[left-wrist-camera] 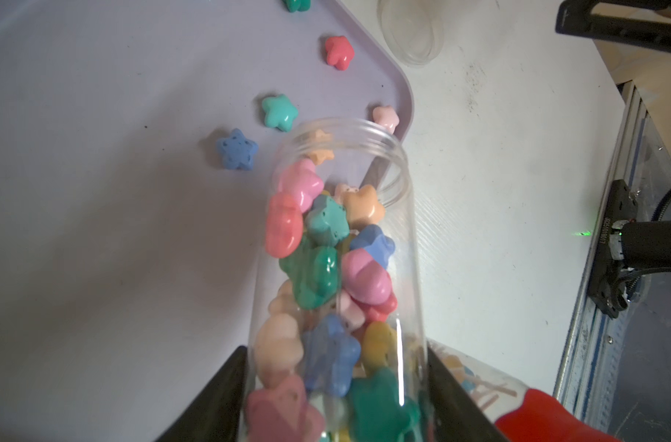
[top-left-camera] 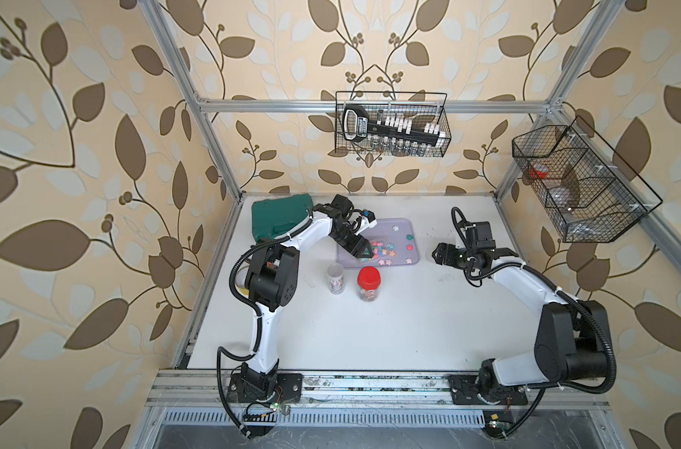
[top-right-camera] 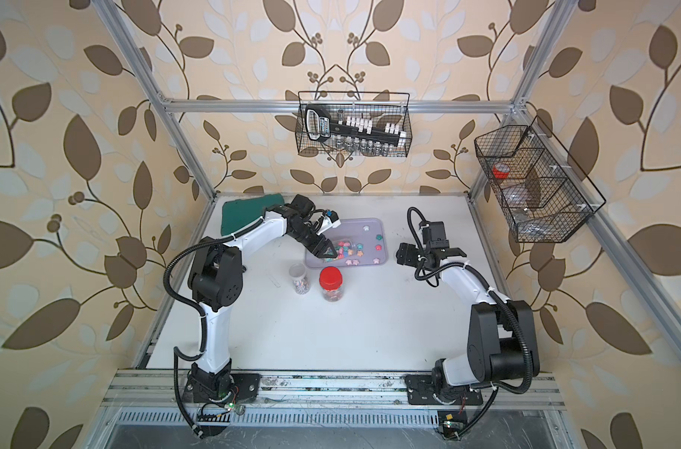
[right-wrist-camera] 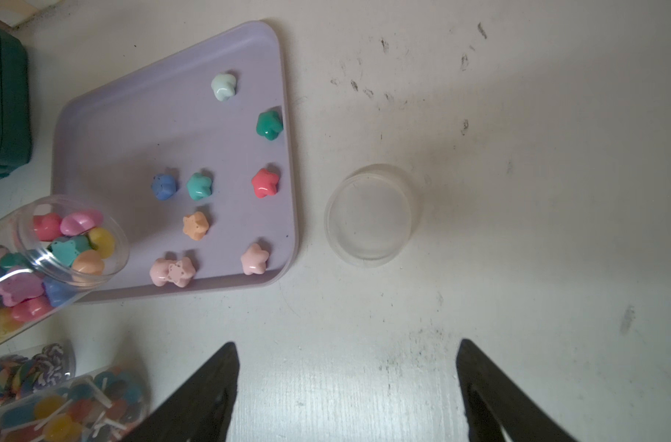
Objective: Pour the candies out of the jar
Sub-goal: 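Pour the candies out of the jar onto the tray.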
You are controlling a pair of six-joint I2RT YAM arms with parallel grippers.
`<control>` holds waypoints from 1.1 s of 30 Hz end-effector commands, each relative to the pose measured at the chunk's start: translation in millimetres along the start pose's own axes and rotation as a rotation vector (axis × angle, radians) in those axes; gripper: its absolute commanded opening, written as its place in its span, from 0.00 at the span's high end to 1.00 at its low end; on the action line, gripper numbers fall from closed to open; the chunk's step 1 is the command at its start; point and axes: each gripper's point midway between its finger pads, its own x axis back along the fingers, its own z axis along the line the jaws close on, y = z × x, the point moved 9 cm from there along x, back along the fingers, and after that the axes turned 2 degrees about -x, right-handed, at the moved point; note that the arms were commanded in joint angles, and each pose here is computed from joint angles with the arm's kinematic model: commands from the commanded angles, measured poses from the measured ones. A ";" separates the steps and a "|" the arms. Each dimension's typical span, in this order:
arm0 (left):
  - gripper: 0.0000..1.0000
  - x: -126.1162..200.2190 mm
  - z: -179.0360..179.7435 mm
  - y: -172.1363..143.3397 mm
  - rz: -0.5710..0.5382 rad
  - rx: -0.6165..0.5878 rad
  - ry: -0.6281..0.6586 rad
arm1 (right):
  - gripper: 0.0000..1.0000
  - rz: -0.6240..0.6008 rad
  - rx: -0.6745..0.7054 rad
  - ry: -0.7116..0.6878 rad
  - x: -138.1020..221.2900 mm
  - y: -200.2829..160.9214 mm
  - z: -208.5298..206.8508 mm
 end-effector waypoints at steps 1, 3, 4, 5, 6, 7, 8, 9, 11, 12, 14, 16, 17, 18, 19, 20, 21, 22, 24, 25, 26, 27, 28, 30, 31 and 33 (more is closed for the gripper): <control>0.42 9.6 -8.6 16.5 -0.038 -0.062 -0.009 | 0.15 0.020 0.007 0.005 -4.8 -4.1 -3.0; 0.42 7.8 -9.0 17.1 -0.027 -0.067 -0.002 | 0.15 0.021 0.006 0.007 -5.1 -4.1 -2.8; 0.42 6.0 -10.0 17.3 -0.014 -0.077 0.005 | 0.15 0.021 0.005 0.008 -5.1 -3.8 -2.6; 0.42 4.6 -10.3 17.4 -0.002 -0.087 0.014 | 0.15 0.021 0.003 0.008 -5.0 -3.8 -3.1; 0.42 1.8 -10.8 17.3 0.015 -0.097 0.022 | 0.15 0.022 0.004 0.008 -5.1 -4.1 -3.2; 0.42 0.2 -11.4 17.5 0.029 -0.106 0.027 | 0.15 0.023 0.004 0.010 -5.1 -4.2 -3.0; 0.42 -0.8 -11.8 17.8 0.040 -0.109 0.030 | 0.15 0.023 0.005 0.011 -5.2 -4.3 -2.6; 0.42 -2.3 -12.8 18.5 0.048 -0.114 0.029 | 0.15 0.022 0.003 0.012 -4.8 -4.0 -3.0; 0.42 -3.9 -13.0 19.3 0.052 -0.116 0.031 | 0.15 0.021 0.003 0.011 -4.8 -3.7 -3.3; 0.42 -3.7 -14.1 20.7 0.050 -0.121 0.034 | 0.15 0.022 0.002 0.012 -4.7 -3.8 -3.4; 0.41 -3.9 -15.0 22.2 0.054 -0.125 0.044 | 0.15 0.020 0.002 0.013 -4.7 -3.2 -3.5; 0.42 -3.8 -16.2 24.5 0.061 -0.130 0.054 | 0.15 0.022 0.002 0.014 -5.0 -3.6 -3.5; 0.42 -3.7 -17.2 25.4 0.065 -0.132 0.058 | 0.15 0.022 0.001 0.015 -5.0 -3.7 -3.5; 0.42 -3.5 -18.1 26.5 0.068 -0.135 0.064 | 0.15 0.023 0.000 0.016 -5.3 -3.9 -3.5; 0.42 -3.3 -19.3 27.2 0.071 -0.139 0.067 | 0.15 0.024 0.000 0.015 -5.4 -3.9 -3.8; 0.42 -2.5 -20.5 28.2 0.071 -0.142 0.069 | 0.15 0.022 0.000 0.015 -5.2 -3.7 -3.5; 0.42 -2.9 -21.5 28.7 0.072 -0.146 0.071 | 0.15 0.023 0.001 0.017 -5.4 -3.6 -3.3; 0.42 -2.5 -23.3 29.7 0.071 -0.151 0.075 | 0.15 0.024 0.000 0.017 -5.7 -3.7 -3.5; 0.42 -2.8 -25.1 31.2 0.073 -0.155 0.080 | 0.15 0.024 -0.001 0.019 -5.7 -3.7 -3.2; 0.42 -3.1 -26.2 32.4 0.074 -0.158 0.081 | 0.15 0.024 -0.001 0.022 -5.6 -3.4 -2.9; 0.42 -3.5 -27.4 33.0 0.075 -0.158 0.082 | 0.15 0.025 -0.001 0.021 -5.6 -3.9 -3.1; 0.42 -4.3 -27.9 33.4 0.080 -0.158 0.085 | 0.15 0.025 0.000 0.020 -5.8 -4.0 -3.2; 0.42 -4.3 -29.5 34.5 0.084 -0.162 0.087 | 0.15 0.025 -0.001 0.021 -5.7 -3.9 -3.3; 0.42 -5.7 -31.0 34.9 0.096 -0.165 0.098 | 0.15 0.026 -0.002 0.021 -5.8 -3.9 -3.4; 0.42 -6.1 -31.7 35.2 0.100 -0.168 0.103 | 0.15 0.026 -0.001 0.022 -5.8 -4.0 -3.2; 0.42 -6.1 -33.7 35.5 0.105 -0.170 0.106 | 0.15 0.030 -0.001 0.025 -6.8 -4.1 -2.8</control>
